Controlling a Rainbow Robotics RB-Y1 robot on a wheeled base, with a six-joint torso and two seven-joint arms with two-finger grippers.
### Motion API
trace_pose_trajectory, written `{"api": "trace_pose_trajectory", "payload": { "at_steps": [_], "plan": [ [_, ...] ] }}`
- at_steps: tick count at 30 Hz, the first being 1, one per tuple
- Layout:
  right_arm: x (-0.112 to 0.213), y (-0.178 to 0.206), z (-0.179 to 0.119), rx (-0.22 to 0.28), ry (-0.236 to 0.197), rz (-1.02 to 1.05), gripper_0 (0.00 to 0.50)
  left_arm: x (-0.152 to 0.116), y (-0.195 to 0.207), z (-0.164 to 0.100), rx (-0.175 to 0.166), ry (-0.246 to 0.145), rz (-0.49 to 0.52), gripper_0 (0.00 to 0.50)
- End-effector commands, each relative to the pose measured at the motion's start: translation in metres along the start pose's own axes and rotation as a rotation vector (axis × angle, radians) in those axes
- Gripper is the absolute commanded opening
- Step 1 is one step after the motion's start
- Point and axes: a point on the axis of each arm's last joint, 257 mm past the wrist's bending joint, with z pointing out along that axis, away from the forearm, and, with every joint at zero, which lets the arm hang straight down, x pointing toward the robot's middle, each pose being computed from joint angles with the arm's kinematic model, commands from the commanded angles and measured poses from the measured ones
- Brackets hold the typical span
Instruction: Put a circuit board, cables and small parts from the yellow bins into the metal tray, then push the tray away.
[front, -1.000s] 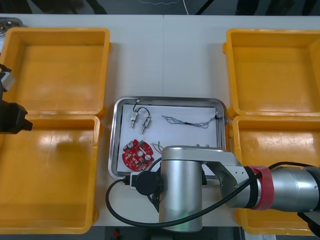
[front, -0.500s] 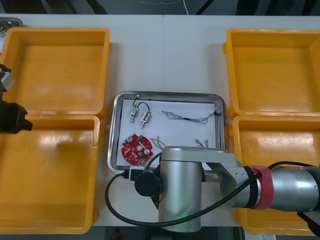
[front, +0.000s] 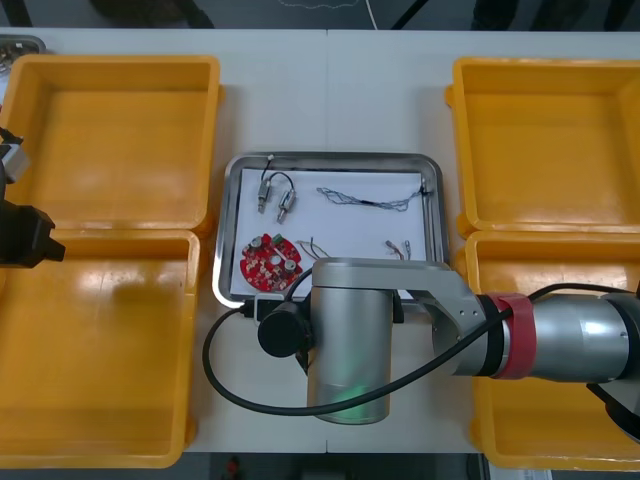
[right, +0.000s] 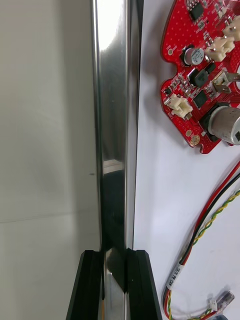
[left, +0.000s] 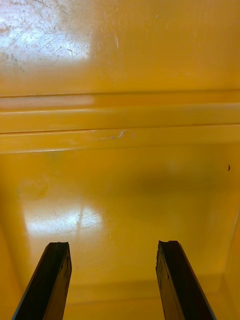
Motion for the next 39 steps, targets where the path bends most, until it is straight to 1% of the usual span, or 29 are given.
{"api": "trace_pose_trajectory", "payload": {
  "at_steps": [1, 6, 12, 19, 23, 25, 30, 33, 39],
  "plan": [
    [-0.013, -0.033, -0.008, 0.081, -0.019, -0.011, 0.000, -0.004, 0.015, -0.016, -0.042, -0.028, 0.030, 0.500],
    [-0.014, -0.059, -0.008, 0.127, -0.005, -0.013, 0.000, -0.004, 0.015, -0.016, -0.042, -0.028, 0.030, 0.500],
    [-0.019, -0.085, -0.010, 0.176, -0.005, -0.016, 0.000, -0.004, 0.015, -0.016, -0.042, -0.028, 0.030, 0.500],
    [-0.024, -0.118, -0.010, 0.231, 0.004, -0.020, 0.000, -0.004, 0.015, -0.016, -0.042, -0.028, 0.030, 0.500],
    [-0.027, -0.133, -0.009, 0.253, 0.007, -0.014, 0.000, -0.004, 0.015, -0.016, -0.042, -0.028, 0.030, 0.500],
    [-0.031, -0.143, -0.006, 0.266, -0.010, -0.011, 0.000, -0.004, 0.015, -0.016, -0.042, -0.028, 0.030, 0.500],
    [-0.031, -0.160, 0.004, 0.283, -0.019, 0.009, 0.000, -0.004, 0.015, -0.016, -0.042, -0.028, 0.030, 0.500],
    [-0.034, -0.170, 0.005, 0.295, -0.028, 0.012, 0.000, -0.004, 0.015, -0.016, -0.042, -0.028, 0.030, 0.500],
    [-0.038, -0.194, 0.005, 0.325, -0.033, 0.036, 0.000, -0.004, 0.015, -0.016, -0.042, -0.028, 0.030, 0.500]
  ]
}}
